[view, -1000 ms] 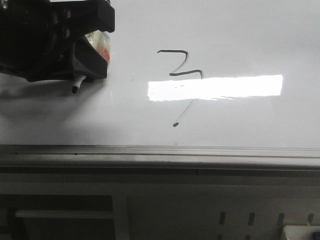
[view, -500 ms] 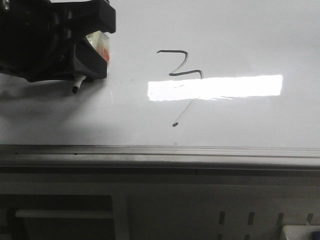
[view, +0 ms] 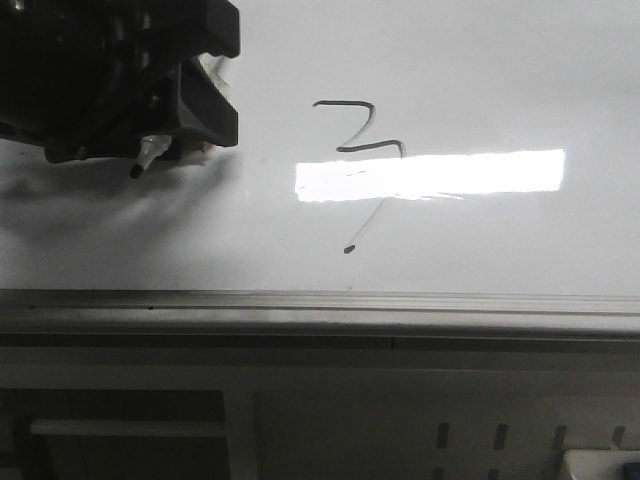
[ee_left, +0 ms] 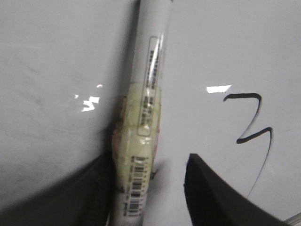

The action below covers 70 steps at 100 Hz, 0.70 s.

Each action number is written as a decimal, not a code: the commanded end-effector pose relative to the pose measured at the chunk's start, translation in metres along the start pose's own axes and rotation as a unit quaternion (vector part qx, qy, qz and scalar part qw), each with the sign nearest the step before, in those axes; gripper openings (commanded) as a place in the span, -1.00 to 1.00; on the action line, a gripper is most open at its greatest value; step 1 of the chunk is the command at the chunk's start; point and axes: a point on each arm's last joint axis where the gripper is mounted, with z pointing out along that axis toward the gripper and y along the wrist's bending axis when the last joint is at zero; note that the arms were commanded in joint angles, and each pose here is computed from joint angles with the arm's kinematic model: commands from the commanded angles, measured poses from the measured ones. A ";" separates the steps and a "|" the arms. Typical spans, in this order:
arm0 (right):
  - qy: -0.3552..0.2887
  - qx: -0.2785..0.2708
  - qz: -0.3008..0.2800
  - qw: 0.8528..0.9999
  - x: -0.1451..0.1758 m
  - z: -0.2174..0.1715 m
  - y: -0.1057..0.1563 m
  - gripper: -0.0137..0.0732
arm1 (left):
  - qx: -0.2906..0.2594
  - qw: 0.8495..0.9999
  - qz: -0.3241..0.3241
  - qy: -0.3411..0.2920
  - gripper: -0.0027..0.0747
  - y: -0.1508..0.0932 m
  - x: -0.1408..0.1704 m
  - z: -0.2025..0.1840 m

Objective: Write number 3 on whiteboard

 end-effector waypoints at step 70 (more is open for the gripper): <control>-0.063 0.041 -0.009 0.997 -0.014 -0.014 -0.004 -0.83 | 0.022 0.974 -0.011 -0.225 0.22 0.005 -0.061 -0.107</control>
